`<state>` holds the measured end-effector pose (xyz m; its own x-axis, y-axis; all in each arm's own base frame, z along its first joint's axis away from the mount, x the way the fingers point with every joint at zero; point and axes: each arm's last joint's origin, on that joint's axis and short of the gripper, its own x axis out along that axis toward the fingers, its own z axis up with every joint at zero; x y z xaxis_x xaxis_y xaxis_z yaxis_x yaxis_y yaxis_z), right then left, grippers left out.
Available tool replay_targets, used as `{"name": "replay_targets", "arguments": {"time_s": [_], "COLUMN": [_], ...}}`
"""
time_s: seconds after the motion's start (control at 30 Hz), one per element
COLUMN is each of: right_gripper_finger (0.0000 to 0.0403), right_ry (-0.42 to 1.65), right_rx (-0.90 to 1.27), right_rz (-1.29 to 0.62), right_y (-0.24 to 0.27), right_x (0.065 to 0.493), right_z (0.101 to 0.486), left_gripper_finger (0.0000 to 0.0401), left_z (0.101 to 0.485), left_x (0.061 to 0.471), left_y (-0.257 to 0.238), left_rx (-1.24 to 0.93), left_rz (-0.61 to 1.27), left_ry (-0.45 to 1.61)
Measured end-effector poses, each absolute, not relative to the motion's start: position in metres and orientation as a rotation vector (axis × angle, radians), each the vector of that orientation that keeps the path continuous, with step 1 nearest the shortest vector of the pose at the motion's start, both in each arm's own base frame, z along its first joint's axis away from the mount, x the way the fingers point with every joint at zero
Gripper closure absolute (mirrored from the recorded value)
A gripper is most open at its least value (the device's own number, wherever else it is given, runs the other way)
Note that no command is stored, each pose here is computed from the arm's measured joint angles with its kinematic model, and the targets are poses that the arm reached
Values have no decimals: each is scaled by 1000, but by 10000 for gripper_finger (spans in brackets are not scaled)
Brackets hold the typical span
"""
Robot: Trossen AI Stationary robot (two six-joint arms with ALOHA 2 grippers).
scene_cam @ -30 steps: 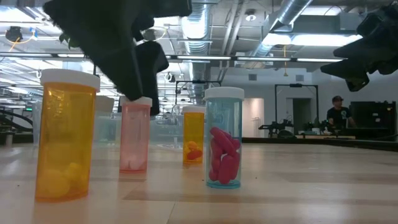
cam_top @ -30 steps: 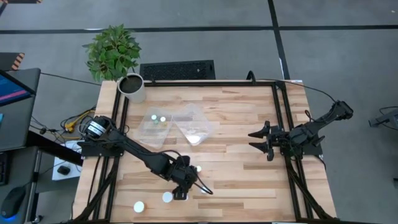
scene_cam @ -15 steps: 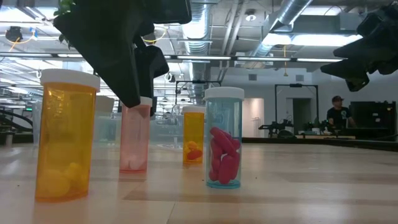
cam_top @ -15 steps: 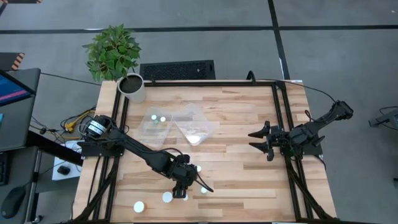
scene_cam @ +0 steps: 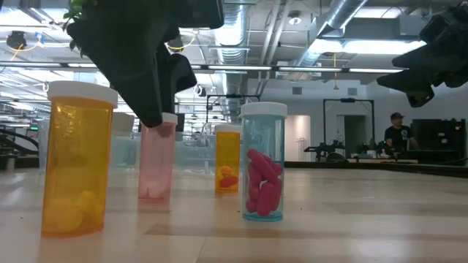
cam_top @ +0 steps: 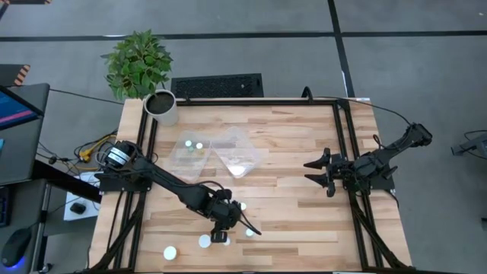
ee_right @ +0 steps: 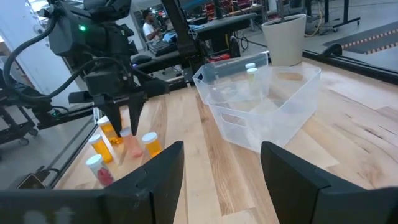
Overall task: Pick and place medicine bottles into bin by pill shape (circle, oval)
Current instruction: Put the pink tablet bottle into the left transparent bin
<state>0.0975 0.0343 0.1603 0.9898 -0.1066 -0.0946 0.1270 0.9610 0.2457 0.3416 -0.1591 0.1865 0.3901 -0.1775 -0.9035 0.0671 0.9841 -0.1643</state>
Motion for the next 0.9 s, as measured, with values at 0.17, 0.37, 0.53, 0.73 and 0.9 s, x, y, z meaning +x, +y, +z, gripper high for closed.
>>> {"name": "replay_targets", "arguments": {"time_s": [0.17,0.37,0.53,0.73,0.9], "right_gripper_finger": [177,177,177,177,177], "right_ry": [81,81,81,81,81], "right_rx": [254,254,254,254,249], "right_rz": [-118,-119,-119,-118,-119], "right_y": [34,34,34,34,34], "right_x": [97,98,98,97,98], "right_z": [160,160,160,160,160], "left_gripper_finger": [295,290,294,285,288], "left_z": [199,223,253,298,334], "left_x": [344,345,339,324,290], "left_y": [-159,-158,-152,-141,-120], "left_rx": [-85,-38,52,126,142], "left_rz": [-125,-81,44,189,389], "left_ry": [1169,1203,1276,1239,1186]}}
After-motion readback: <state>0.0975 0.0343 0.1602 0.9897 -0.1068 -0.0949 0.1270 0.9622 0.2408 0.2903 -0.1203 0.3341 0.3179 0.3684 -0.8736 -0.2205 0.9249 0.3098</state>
